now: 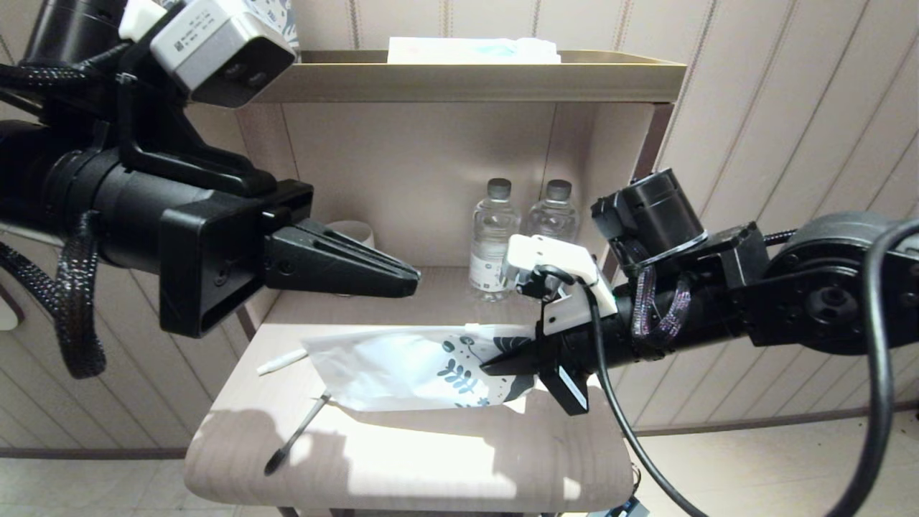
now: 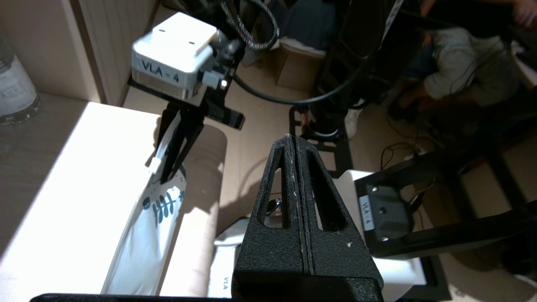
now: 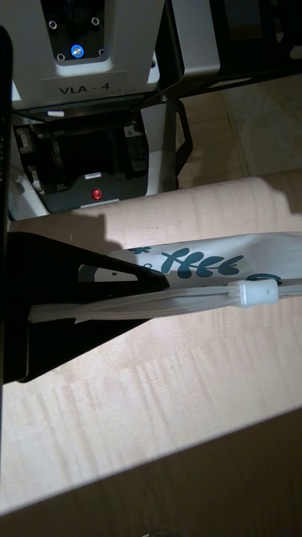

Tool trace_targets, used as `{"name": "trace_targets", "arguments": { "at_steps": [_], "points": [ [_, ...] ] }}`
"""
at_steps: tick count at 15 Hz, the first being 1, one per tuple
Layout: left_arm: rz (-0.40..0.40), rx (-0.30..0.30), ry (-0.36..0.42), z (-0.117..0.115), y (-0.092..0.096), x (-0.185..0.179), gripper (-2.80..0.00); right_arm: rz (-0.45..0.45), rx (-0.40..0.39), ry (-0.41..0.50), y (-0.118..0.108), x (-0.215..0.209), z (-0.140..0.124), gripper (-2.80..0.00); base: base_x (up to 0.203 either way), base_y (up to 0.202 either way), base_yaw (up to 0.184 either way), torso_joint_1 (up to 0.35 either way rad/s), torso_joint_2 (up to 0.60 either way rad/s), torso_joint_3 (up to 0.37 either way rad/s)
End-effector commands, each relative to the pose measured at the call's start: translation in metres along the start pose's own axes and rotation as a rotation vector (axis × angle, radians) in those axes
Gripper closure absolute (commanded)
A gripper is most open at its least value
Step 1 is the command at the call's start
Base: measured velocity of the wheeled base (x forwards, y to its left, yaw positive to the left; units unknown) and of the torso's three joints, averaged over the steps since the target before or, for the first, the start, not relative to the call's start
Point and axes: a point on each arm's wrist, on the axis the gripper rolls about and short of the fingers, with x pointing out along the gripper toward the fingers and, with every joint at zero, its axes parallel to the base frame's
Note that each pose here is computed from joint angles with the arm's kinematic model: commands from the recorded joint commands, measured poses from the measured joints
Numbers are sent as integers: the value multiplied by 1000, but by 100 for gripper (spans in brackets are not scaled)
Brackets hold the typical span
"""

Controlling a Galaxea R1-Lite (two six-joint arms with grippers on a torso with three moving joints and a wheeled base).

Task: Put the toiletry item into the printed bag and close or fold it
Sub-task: Open the storage bag

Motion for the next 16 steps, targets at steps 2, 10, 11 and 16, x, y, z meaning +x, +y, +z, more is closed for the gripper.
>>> {"name": "trace_targets", "arguments": {
  "at_steps": [2, 10, 11, 16],
  "points": [
    [-13, 98, 29, -7, 14, 9, 0, 20, -6, -28, -2, -4, 3, 0, 0, 0, 0, 0, 0, 0],
    [-16, 199, 59, -11, 24, 23, -280, 32, -7, -32, -2, -2, 4, 0, 0, 0, 0, 0, 0, 0],
    [-7, 198, 72, -12, 28, 28, -280, 33, -9, -34, -2, -2, 5, 0, 0, 0, 0, 0, 0, 0],
    [15, 150, 118, -26, 49, 42, -280, 23, -19, -53, -5, -2, 11, 0, 0, 0, 0, 0, 0, 0]
  ]
}}
